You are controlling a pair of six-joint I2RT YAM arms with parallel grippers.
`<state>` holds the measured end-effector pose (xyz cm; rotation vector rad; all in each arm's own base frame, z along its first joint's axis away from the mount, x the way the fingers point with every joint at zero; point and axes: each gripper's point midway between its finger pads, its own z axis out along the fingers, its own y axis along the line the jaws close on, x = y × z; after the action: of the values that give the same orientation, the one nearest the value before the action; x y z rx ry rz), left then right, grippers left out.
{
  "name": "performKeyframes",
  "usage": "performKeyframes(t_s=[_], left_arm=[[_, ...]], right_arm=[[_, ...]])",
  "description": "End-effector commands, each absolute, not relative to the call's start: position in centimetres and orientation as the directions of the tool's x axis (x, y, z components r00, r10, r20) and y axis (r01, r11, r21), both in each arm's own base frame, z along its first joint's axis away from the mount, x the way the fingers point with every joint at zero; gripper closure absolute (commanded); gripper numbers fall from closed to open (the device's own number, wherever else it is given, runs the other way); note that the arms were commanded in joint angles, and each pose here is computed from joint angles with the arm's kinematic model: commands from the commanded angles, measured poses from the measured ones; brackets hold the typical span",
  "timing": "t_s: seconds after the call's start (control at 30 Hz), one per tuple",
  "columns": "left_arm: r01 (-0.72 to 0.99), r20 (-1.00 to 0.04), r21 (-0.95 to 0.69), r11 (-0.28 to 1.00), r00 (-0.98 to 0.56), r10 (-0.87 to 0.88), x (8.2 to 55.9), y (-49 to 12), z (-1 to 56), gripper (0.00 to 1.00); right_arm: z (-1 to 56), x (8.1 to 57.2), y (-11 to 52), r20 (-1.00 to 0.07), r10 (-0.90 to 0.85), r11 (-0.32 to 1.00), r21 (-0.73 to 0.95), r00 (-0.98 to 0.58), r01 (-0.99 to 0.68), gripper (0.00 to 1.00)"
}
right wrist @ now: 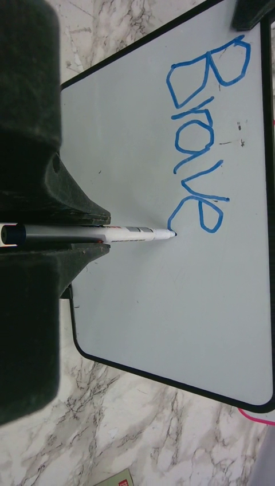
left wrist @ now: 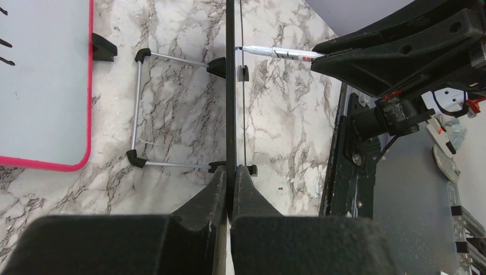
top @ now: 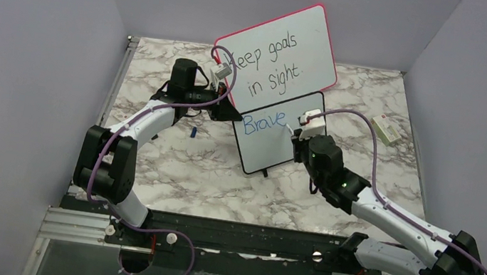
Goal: Write a sentence on the whiteboard
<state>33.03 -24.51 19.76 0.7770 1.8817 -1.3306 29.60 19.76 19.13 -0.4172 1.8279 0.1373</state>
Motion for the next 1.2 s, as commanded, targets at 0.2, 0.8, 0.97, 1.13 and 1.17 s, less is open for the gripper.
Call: performKeyframes(t_s=[0.2, 0.8, 0.97, 1.13, 1.17], left_arm=[[0.769, -0.777, -0.573, 0.282, -0.619, 0.11, 32.1, -24.6, 18.5, 1.0], [0.772, -0.78, -0.571, 0.281, -0.616, 0.11, 32.0, -24.6, 18.6, 1.0], [0.771, -0.779, -0.571, 0.281, -0.618, 0.11, 32.0, -24.6, 18.5, 1.0], [0.769, -0.777, -0.572, 0.284, -0.619, 0.111, 32.1, -24.6, 18.4, 1.0], [0.77, -0.778, -0.571, 0.284, -0.618, 0.11, 32.1, -24.6, 18.5, 1.0]], right_arm=[[21.6, 29.6, 18.6, -0.975, -0.137, 0.952, -0.081, -0.175, -0.296, 0.99], [20.8, 30.9, 19.2, -0.97, -0.156, 0.953, -0.098, -0.184, -0.286, 0.99], [20.2, 31.0, 19.1, -0.966, -0.163, 0.954, -0.103, -0.199, -0.283, 0.99], [19.7, 30.6, 19.0, -0.958, -0.177, 0.95, -0.106, -0.224, -0.294, 0.99], [19.6, 30.5, 19.0, -0.957, -0.179, 0.948, -0.105, -0.228, -0.301, 1.0]])
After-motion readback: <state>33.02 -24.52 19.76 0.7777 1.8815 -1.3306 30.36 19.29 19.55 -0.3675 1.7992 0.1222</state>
